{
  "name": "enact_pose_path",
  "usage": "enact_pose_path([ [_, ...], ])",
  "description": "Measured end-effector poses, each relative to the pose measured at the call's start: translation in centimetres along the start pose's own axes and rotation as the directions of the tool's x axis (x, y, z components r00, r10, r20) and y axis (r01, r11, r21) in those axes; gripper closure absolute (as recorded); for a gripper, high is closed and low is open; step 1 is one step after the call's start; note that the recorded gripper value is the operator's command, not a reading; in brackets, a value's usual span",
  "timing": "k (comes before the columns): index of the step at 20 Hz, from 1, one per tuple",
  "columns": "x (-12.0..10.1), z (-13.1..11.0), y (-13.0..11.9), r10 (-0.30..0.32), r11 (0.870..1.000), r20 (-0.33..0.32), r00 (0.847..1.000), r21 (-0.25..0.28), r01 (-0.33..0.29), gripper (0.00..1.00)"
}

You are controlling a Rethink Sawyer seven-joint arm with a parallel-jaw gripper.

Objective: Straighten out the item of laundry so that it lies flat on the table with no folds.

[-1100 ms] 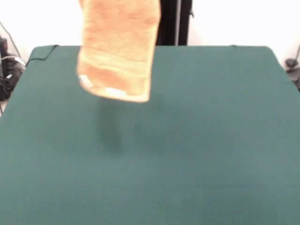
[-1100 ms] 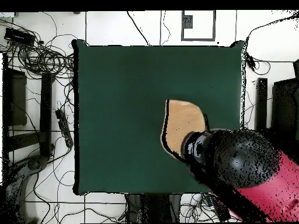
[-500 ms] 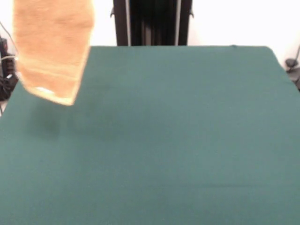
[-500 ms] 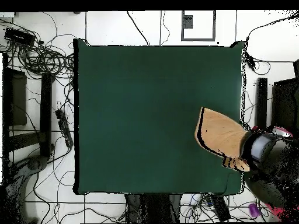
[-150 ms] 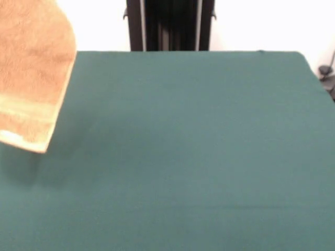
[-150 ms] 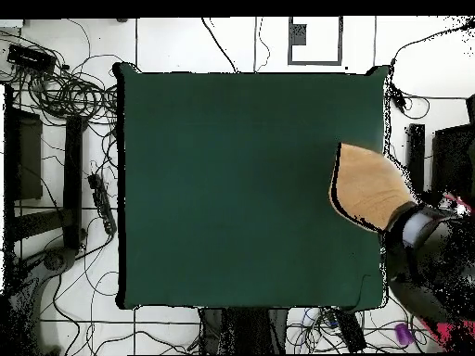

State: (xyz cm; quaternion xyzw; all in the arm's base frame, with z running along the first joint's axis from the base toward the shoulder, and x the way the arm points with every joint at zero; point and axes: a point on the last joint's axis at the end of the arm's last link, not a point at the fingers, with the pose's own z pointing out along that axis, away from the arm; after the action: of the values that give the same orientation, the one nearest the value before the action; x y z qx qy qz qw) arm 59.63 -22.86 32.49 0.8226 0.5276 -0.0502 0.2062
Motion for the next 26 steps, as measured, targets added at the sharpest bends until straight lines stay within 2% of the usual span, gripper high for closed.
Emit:
enact_pose_path([
  [3, 1.0, 1.5, -0.4, -0.019, 1.0, 0.015, 1.0, -0.015, 0.019, 1.0],
  [6, 2.5, 2.4, -1.0, -0.048, 0.999, 0.017, 0.999, 0.008, 0.048, 1.0],
  [8, 4.5, 3.0, -1.7, -0.084, 0.996, 0.016, 0.996, 0.029, 0.083, 1.0],
  [15, 8.9, 4.4, -3.2, -0.155, 0.986, 0.017, 0.988, 0.059, 0.153, 1.0],
  [20, 12.1, 6.0, -5.0, -0.208, 0.974, 0.032, 0.978, 0.098, 0.204, 1.0],
  [23, 14.4, 6.9, -6.4, -0.221, 0.969, 0.051, 0.974, 0.122, 0.214, 1.0],
  [26, 16.0, 7.3, -7.2, -0.205, 0.972, 0.065, 0.976, 0.13, 0.196, 1.0],
])
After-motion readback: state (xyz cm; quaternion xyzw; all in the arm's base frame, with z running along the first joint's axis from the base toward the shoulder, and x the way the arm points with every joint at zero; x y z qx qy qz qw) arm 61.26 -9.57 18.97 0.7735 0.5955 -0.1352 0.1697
